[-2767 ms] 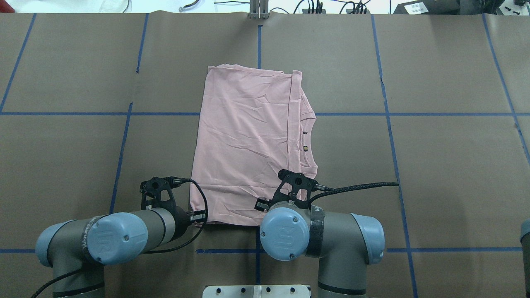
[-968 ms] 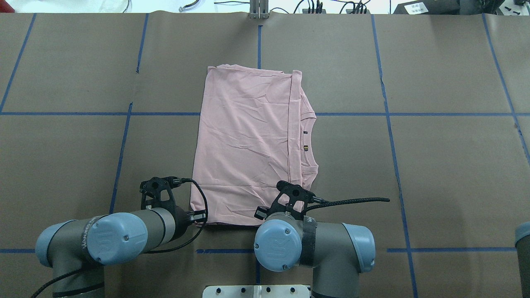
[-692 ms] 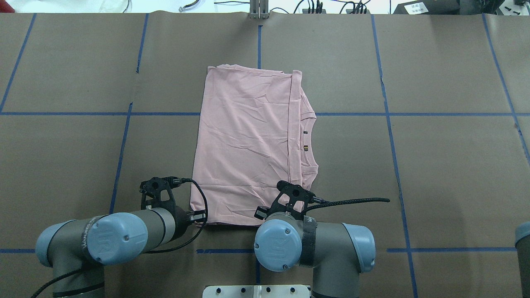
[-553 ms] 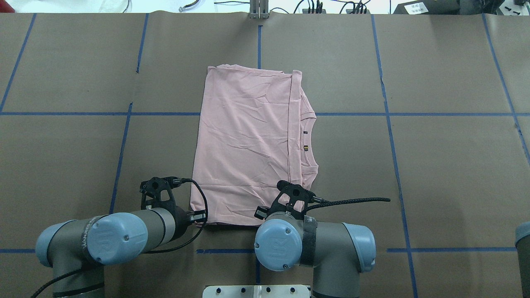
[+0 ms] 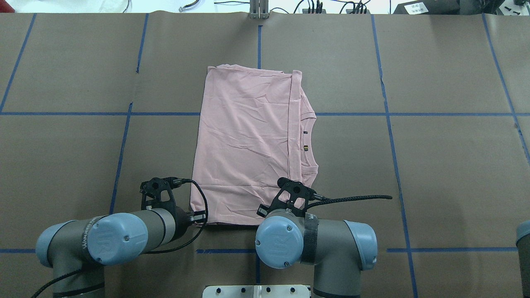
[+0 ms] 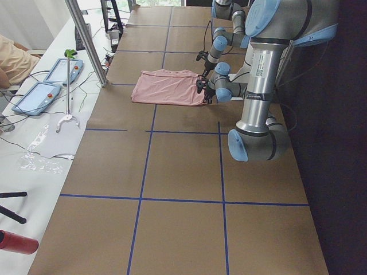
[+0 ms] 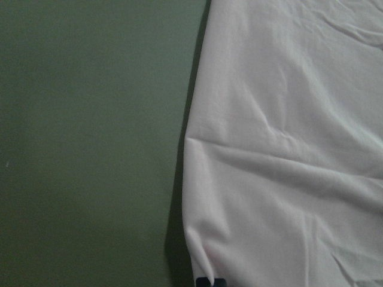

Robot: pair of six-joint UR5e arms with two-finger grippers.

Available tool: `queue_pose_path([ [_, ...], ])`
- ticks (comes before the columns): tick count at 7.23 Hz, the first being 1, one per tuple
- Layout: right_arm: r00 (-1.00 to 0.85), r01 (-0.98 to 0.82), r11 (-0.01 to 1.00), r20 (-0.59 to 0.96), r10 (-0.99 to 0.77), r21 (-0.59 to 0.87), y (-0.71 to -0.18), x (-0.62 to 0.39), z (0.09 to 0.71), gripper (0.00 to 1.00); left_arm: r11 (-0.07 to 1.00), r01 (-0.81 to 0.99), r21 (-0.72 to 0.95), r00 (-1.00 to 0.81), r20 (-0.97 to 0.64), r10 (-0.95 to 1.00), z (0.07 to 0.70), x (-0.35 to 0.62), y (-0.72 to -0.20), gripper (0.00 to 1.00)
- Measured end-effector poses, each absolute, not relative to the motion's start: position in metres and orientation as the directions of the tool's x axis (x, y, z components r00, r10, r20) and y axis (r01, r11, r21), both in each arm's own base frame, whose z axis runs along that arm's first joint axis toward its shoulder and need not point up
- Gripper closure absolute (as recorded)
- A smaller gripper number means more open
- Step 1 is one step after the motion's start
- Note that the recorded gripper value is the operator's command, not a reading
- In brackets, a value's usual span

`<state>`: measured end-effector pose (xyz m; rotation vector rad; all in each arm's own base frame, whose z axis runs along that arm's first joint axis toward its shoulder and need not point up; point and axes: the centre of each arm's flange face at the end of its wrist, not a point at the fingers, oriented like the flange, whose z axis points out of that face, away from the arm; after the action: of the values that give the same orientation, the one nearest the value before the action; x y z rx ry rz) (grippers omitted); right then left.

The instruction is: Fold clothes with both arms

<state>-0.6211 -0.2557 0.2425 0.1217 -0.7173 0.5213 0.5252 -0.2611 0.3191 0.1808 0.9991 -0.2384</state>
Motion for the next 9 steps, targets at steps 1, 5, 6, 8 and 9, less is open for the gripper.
queue_pose_path([
  [1,0.632,-0.495,0.866,0.656,0.413,-0.069,-0.256,-0.621,0.242,1.0,0.959,0.28,0.041,0.519,-0.847,-0.115,0.319,0.525,-0.261,1.0],
  [5,0.593,-0.492,0.866,0.696,0.406,-0.087,-0.253,-0.574,0.217,1.0,0.966,0.256,0.03,0.47,-0.877,-0.098,0.283,0.499,-0.255,1.0],
  [6,0.589,-0.49,0.867,0.699,0.405,-0.089,-0.248,-0.547,0.202,1.0,0.97,0.24,0.021,0.457,-0.884,-0.094,0.261,0.481,-0.25,1.0],
  [8,0.586,-0.468,0.878,0.709,0.393,-0.1,-0.224,-0.484,0.163,1.0,0.982,0.189,-0.004,0.447,-0.89,-0.09,0.201,0.419,-0.229,1.0],
  [9,0.586,-0.453,0.886,0.713,0.384,-0.105,-0.212,-0.456,0.149,1.0,0.986,0.169,-0.015,0.445,-0.891,-0.089,0.175,0.388,-0.219,1.0],
])
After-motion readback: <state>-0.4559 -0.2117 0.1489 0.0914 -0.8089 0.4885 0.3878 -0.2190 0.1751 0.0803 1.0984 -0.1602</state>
